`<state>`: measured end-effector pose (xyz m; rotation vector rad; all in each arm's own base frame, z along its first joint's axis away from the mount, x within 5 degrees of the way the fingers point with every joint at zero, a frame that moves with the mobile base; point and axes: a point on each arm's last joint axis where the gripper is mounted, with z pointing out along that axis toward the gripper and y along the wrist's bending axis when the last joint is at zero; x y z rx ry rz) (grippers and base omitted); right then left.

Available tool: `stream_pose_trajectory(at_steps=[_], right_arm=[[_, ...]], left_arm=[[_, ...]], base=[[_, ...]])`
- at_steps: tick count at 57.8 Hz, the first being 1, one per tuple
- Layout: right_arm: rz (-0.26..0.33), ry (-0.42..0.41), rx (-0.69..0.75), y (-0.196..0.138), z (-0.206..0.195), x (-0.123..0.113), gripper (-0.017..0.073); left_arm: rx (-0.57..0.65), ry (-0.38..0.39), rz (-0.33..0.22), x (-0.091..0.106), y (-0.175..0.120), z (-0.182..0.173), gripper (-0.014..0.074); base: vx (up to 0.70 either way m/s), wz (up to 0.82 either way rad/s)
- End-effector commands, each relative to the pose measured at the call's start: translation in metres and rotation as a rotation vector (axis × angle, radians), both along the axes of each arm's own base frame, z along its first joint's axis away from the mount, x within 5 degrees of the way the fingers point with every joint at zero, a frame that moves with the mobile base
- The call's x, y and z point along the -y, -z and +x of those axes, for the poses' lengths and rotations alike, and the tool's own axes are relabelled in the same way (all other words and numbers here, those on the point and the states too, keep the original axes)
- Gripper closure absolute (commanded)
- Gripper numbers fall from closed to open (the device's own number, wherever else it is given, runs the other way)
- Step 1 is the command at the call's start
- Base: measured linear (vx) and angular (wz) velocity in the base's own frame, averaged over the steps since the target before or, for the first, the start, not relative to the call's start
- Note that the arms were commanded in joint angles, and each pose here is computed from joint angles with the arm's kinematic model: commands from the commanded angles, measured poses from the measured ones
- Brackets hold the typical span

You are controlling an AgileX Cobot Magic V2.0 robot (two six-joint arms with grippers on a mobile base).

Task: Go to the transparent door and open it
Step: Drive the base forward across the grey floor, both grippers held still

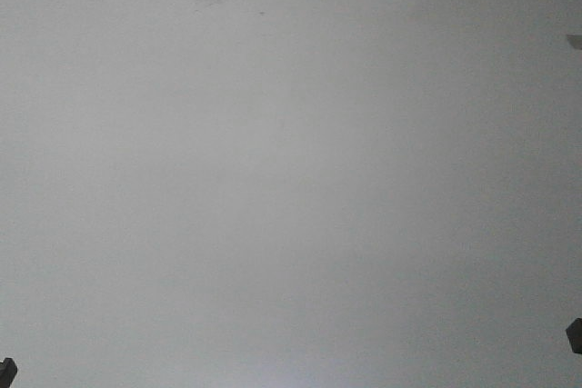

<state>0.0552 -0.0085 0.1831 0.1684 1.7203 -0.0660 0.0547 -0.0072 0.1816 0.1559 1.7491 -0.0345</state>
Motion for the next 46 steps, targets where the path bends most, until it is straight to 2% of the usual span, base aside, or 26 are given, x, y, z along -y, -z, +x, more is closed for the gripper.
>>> stream_pose_trajectory(at_steps=[1,46], right_arm=[[-0.021,-0.005,0.08,-0.0039,0.0004,-0.0003,0.0567],[-0.021,-0.005,0.079,-0.0038,0.0004,-0.0003,0.0567]], left_arm=[[0.064,-0.013,-0.023,-0.0007,0.0002,0.001,0.0599],[0.064,-0.013,-0.023,-0.0007,0.0002,0.001,0.0599]], base=[[0.15,0.2],[0.19,0.12]])
